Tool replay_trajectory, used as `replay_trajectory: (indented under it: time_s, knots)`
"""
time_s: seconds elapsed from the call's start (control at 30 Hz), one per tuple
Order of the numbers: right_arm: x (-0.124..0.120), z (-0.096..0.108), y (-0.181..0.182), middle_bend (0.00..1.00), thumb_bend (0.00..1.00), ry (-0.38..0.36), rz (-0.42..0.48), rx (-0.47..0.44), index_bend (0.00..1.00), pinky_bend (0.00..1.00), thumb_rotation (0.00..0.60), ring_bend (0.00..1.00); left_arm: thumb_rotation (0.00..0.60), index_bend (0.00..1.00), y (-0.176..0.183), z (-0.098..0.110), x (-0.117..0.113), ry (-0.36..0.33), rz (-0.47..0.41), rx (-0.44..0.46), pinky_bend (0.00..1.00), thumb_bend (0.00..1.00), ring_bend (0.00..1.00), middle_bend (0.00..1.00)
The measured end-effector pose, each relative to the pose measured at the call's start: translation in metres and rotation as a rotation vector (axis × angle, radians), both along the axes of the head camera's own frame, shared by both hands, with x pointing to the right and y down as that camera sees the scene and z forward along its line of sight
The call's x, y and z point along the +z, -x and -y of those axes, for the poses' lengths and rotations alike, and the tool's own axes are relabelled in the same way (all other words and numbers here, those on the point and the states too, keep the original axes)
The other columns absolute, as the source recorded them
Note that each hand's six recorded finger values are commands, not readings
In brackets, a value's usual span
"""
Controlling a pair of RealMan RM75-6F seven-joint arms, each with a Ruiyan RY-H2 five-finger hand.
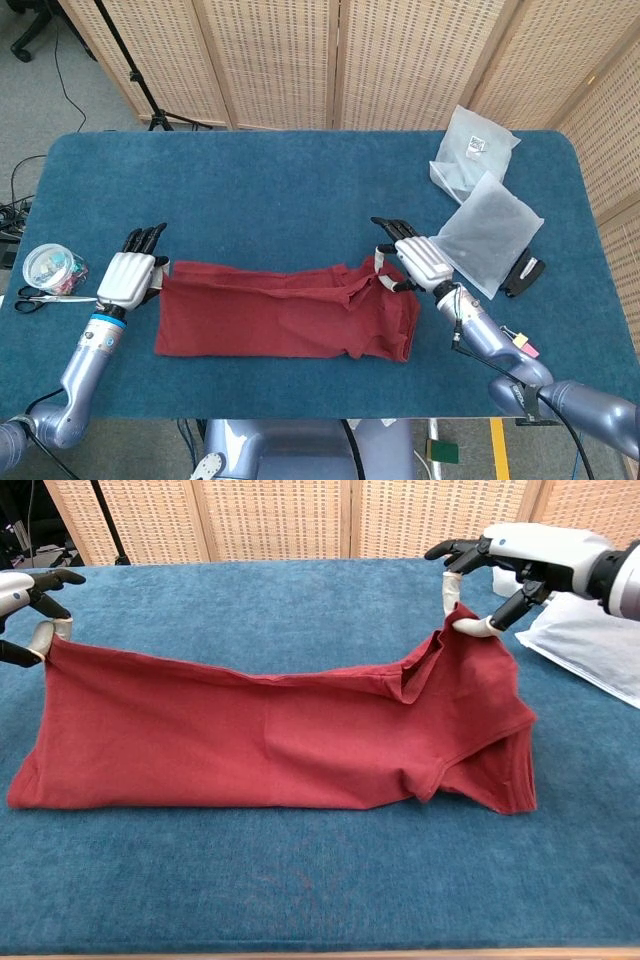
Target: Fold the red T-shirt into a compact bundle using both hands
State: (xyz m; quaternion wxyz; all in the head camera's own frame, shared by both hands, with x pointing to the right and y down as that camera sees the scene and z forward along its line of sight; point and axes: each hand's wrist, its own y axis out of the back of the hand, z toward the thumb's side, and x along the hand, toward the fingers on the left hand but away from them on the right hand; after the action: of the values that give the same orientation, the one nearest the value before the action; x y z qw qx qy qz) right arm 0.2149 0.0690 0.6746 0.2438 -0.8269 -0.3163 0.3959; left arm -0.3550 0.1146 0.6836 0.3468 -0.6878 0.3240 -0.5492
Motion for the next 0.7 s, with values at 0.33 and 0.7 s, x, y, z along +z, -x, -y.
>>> replay_trajectory:
  time_s: [0.33, 0.7]
  knots:
    - [0.027, 0.018, 0.014, 0.05, 0.57, 0.028, -0.059, 0.021, 0.66, 0.00, 0.600, 0.00, 0.600, 0.72, 0.002, 0.010, 0.021, 0.006, 0.054, -0.026, 0.00, 0.71, 0.00, 0.00]
    - [0.042, 0.040, 0.011, 0.05, 0.47, 0.036, -0.124, 0.059, 0.66, 0.00, 0.600, 0.00, 0.600, 0.59, -0.003, 0.015, 0.034, 0.029, 0.092, -0.035, 0.00, 0.66, 0.00, 0.00]
